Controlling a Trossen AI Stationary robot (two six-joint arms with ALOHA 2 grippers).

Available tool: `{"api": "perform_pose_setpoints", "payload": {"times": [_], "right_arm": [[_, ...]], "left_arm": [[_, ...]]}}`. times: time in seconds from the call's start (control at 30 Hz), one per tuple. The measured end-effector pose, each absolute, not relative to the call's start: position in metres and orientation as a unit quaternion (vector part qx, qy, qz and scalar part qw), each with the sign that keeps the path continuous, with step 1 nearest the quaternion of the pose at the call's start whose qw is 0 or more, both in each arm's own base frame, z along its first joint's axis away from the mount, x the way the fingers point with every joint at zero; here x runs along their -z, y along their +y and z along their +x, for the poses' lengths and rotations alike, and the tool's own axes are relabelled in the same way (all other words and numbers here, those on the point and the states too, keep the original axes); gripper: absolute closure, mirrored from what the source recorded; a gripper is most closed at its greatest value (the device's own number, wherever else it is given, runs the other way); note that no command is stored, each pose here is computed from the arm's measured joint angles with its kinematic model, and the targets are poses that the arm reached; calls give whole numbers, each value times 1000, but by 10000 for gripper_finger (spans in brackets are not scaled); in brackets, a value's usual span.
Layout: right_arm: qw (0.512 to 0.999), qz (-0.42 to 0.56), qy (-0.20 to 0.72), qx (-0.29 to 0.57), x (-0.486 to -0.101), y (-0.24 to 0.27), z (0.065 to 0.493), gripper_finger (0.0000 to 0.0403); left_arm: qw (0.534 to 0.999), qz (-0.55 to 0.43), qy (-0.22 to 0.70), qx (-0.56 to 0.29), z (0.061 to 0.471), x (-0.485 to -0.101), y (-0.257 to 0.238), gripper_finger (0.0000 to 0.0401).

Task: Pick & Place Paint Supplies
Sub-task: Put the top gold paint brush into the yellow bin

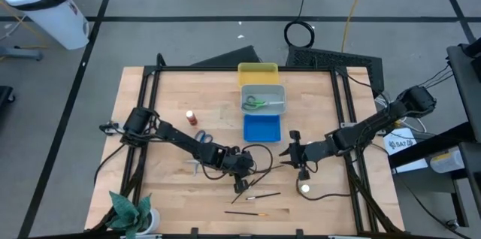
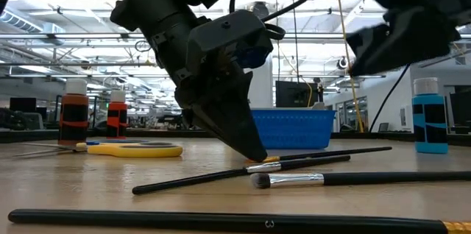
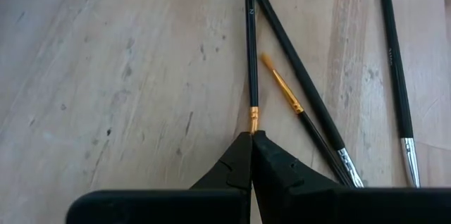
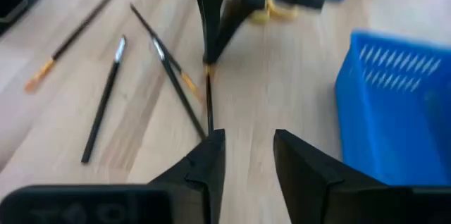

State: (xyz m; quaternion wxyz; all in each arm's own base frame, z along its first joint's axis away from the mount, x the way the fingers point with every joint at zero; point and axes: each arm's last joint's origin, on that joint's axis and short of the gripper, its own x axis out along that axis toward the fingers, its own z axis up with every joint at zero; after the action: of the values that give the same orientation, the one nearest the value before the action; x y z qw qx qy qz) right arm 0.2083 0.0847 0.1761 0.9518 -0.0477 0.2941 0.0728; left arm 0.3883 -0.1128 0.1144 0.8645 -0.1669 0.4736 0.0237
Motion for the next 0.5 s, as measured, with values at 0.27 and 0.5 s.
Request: {"api": "perform_pose_setpoints", "payload": {"times": [0.27,0.5], "right_arm": [[926,-31,359,-110,-145,93,218,245],[907,-45,406,-104,-118,98,228,250]], "left_arm": [[864,-165,475,-25,388,-114,-112,394],[864,-162,476,-25,388,-113,-112,394]]}}
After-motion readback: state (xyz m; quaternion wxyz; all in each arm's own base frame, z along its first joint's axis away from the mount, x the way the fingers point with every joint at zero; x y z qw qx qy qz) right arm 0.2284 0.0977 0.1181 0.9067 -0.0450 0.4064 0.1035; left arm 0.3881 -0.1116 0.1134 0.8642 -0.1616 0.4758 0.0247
